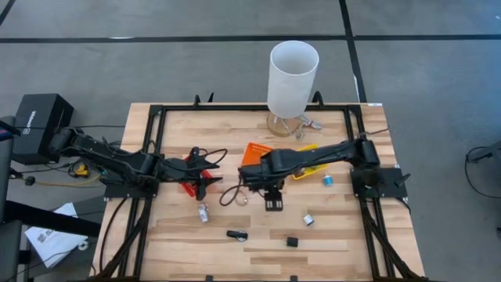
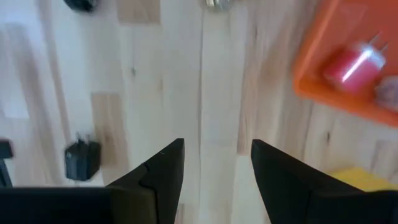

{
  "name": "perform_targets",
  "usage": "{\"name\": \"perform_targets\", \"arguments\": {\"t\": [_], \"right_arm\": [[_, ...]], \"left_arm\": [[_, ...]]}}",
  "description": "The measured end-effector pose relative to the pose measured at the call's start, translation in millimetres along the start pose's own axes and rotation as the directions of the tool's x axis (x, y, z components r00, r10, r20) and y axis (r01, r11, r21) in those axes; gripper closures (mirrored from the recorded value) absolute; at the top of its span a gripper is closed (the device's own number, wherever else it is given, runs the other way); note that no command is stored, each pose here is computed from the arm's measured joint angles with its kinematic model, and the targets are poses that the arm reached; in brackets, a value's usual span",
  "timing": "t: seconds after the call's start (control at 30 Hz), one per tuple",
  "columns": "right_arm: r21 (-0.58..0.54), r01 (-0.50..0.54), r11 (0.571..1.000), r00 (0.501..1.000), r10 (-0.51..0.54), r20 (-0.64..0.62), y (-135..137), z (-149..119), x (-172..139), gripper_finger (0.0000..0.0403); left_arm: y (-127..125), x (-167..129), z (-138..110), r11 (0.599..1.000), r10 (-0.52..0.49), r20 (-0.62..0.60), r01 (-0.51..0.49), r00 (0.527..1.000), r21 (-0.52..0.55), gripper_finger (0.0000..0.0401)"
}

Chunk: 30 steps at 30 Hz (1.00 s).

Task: Pick & Place Office items
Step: Put the blue charger adapter into the orange bin

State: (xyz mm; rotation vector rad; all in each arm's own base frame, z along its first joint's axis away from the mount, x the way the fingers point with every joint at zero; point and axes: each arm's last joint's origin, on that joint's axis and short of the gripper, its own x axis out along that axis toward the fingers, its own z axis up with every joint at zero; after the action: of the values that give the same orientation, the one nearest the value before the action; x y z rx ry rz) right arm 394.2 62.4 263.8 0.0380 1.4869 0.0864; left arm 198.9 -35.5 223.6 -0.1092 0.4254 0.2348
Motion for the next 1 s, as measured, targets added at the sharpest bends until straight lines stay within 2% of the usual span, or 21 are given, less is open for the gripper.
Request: {"name": "perform_targets", "arguments": {"t": [0.1, 0.43, 1.0], "right_arm": [[0.005, 0.031, 0.999, 0.999, -0.032, 0.025, 9, -5, -10, 0.0225], [-0.061, 0.026, 0.998, 0.998, -0.023, 0.051, 33, -14, -20, 0.0225], [-0.02, 0.041, 0.999, 0.999, -0.042, -0.022, 21, -23, -25, 0.0225]], "left_arm": [[0, 0, 0, 1.0, 0.001, -0.002, -0.001, 1.0, 0.001, 0.0197], [0, 0, 0, 1.0, -0.001, 0.002, 0.001, 1.0, -0.001, 0.0197], [0, 0, 2, 1.0, -0.004, 0.017, 0.005, 1.0, -0.008, 0.0197]]}}
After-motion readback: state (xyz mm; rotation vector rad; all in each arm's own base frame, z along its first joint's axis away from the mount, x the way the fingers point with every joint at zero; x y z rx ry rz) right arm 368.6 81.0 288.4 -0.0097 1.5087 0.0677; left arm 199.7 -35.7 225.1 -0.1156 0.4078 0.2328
